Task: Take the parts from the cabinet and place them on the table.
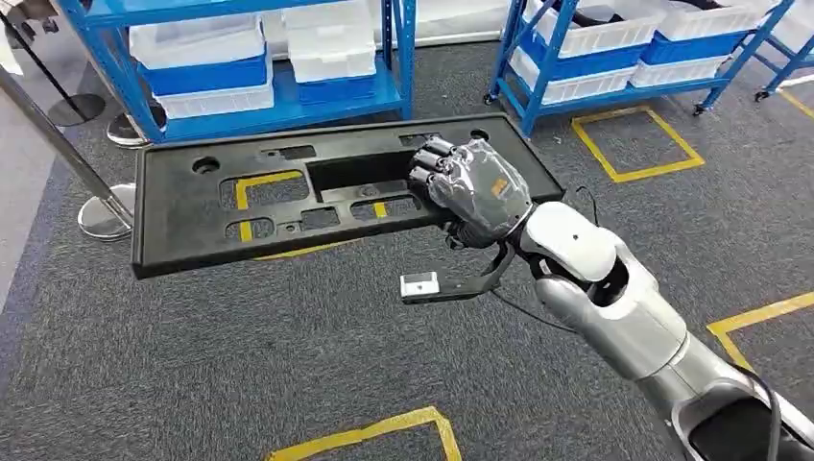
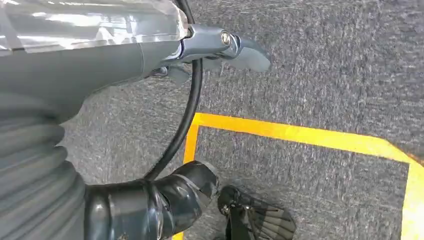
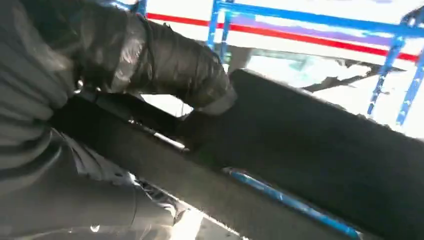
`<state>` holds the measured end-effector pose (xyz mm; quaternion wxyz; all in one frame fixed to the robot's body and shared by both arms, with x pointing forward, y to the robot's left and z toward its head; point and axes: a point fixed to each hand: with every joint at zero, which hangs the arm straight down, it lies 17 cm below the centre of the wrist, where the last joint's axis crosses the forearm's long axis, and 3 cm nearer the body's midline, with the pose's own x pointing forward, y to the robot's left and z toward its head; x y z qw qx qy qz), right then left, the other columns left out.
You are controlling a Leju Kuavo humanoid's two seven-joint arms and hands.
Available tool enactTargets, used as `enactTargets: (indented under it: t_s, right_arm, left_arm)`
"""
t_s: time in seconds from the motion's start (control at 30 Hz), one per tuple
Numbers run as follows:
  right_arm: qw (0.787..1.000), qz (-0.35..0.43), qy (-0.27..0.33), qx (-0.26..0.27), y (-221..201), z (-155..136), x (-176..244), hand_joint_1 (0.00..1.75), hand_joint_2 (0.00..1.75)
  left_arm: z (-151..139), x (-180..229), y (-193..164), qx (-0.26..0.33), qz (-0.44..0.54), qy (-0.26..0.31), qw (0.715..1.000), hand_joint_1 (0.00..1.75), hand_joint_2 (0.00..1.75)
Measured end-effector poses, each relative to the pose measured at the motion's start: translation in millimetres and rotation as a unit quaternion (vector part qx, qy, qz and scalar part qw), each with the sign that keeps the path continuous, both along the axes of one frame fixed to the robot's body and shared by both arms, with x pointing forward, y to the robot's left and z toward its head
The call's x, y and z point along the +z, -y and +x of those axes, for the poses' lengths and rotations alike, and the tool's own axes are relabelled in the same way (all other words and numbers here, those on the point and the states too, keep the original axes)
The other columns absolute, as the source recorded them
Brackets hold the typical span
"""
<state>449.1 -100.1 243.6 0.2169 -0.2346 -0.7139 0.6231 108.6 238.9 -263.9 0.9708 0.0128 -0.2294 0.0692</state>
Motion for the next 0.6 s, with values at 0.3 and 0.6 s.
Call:
enactTargets:
  t_s: [0.3,0.6]
  right_arm:
    - [1.000,0.000,-0.004,-0.001,1.1,-1.0,-3.7,1.75,1.75]
    - [1.000,-0.002,-0.003,-0.001,2.2,-0.7,-4.0,1.75,1.75]
  left_arm:
    - [2.5,0.4,-1.0,-0.001,0.001,0.002,1.000,0.00,1.75]
    - [-0.4,-0.2,-0.3,-0.003,0.001,0.000,1.000,0.00,1.75]
